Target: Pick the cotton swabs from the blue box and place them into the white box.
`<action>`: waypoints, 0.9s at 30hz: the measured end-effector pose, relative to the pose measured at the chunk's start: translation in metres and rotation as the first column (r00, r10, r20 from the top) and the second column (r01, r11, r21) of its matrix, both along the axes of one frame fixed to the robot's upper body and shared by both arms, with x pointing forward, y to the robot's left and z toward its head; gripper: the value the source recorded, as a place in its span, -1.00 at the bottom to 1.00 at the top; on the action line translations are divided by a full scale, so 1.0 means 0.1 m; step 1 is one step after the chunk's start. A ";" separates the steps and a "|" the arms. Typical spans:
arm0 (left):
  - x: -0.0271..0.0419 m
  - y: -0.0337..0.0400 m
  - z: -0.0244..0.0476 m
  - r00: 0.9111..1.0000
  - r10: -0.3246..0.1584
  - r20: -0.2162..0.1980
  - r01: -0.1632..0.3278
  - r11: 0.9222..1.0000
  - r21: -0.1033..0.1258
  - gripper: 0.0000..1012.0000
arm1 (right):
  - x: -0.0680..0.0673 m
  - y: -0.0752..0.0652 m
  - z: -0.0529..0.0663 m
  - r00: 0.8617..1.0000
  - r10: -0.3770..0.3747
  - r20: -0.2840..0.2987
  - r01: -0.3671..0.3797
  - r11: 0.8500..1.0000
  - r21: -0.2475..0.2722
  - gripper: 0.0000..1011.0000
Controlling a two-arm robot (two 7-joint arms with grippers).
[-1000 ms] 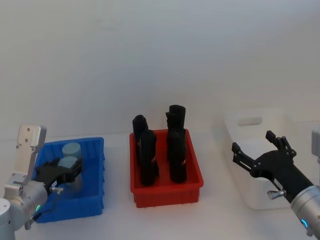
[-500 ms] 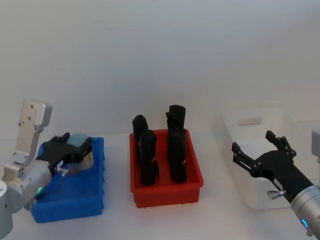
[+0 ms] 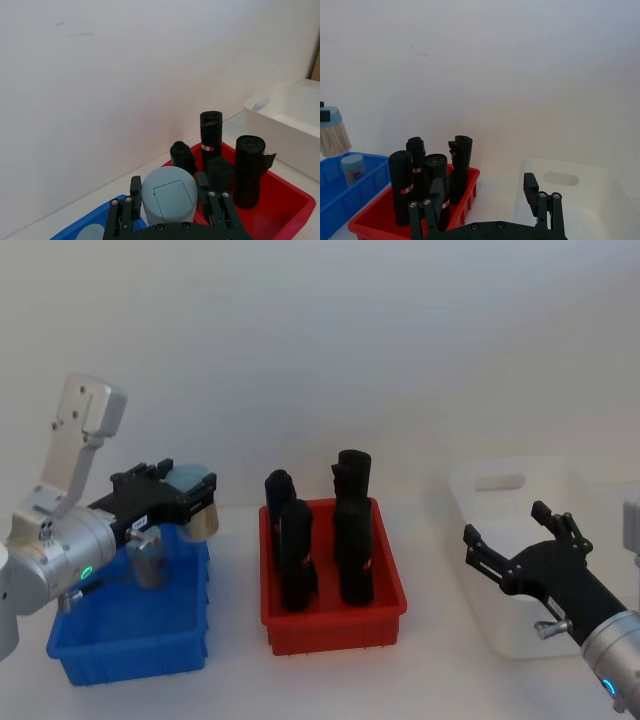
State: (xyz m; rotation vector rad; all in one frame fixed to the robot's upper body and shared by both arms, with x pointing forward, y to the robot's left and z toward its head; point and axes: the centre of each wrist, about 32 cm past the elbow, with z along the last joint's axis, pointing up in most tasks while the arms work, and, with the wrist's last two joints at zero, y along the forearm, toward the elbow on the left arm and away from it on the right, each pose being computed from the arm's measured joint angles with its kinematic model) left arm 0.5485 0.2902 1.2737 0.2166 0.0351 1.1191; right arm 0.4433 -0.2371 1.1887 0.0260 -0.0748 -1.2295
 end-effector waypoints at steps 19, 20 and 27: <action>0.054 -0.149 0.482 0.983 -0.179 -0.032 0.179 0.984 -0.018 0.29 | 0.00 0.00 0.00 1.000 0.000 0.000 0.000 1.000 0.000 0.98; 0.057 -0.162 0.506 0.980 -0.194 -0.034 0.193 0.981 -0.021 0.29 | 0.00 0.00 0.00 1.000 0.000 0.000 0.000 1.000 0.000 0.98; 0.067 -0.201 0.575 0.971 -0.235 -0.040 0.234 0.972 -0.033 0.29 | 0.00 0.00 0.00 1.000 0.000 0.000 0.000 1.000 0.000 0.98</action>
